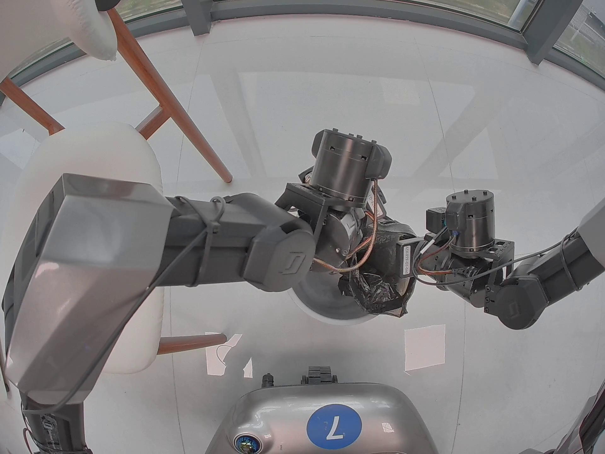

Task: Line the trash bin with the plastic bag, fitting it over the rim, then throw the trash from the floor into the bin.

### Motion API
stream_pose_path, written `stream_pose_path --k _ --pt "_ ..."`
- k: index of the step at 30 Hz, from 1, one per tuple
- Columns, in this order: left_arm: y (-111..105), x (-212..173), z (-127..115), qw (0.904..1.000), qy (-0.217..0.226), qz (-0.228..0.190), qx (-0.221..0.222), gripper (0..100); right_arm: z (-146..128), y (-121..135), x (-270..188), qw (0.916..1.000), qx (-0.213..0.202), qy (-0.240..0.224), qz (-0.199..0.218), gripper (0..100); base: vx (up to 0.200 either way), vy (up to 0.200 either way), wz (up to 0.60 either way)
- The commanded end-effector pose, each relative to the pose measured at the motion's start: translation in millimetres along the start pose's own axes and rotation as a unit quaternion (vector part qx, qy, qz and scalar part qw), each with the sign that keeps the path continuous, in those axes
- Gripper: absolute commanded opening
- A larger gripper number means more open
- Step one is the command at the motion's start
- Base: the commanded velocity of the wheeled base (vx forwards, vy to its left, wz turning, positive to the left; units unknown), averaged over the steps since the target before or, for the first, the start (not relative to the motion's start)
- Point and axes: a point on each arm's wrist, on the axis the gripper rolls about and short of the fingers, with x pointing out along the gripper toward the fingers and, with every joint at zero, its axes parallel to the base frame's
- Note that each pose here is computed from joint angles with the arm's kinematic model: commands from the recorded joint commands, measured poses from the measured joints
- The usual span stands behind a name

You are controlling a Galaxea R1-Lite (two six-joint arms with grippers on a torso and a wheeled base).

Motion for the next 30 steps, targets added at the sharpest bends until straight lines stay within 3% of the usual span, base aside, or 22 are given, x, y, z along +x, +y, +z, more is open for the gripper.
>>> stream_pose_path --k 1,8,15,17,21,24,27,29,30 --pt "-4.4 -9.2 11.0 0.9999 -0.008 -0.011 -0.01 100 1.0 -0.4 -0.2 1.0 0.001 -0.002 0.0 0 0.0 0.0 0.0" --pt "-7.8 -55.9 48.0 0.9988 -0.021 -0.033 -0.029 100 2.5 -5.5 1.5 1.0 0.005 -0.003 -0.007 0 0.0 0.0 0.0" --pt "18.8 -104.0 64.7 0.9981 0.013 -0.037 -0.048 100 3.7 -8.8 2.7 0.9999 0.007 -0.004 -0.006 0 0.0 0.0 0.0" --pt "33.7 -120.2 66.4 0.9968 0.023 -0.031 -0.071 100 4.2 -9.9 3.2 0.9999 0.009 -0.005 0.0 0 0.0 0.0 0.0" --pt "39.6 -136.7 71.5 0.9922 0.023 -0.038 -0.116 100 5.1 -14.3 4.1 0.9999 0.012 -0.004 0.004 0 0.0 0.0 0.0" --pt "39.8 -148.3 83.4 0.981 0.005 -0.051 -0.187 100 4.8 -18.9 4.9 0.9997 0.017 -0.001 0.018 0 0.0 0.0 0.0" --pt "34.9 -158.0 97.3 0.9623 -0.02 -0.089 -0.257 100 6.2 -19.9 5.5 0.9992 0.031 -0.002 0.025 0 0.0 0.0 0.0" --pt "27.8 -164.8 109.8 0.9369 -0.049 -0.134 -0.319 100 7.4 -17.4 5.6 0.9988 0.039 -0.005 0.028 0 0.0 0.0 0.0" --pt "27.4 -165.0 110.4 0.935 -0.051 -0.137 -0.323 100 7.0 -17.4 6.0 0.9988 0.04 -0.004 0.028 0 0.0 0.0 0.0"
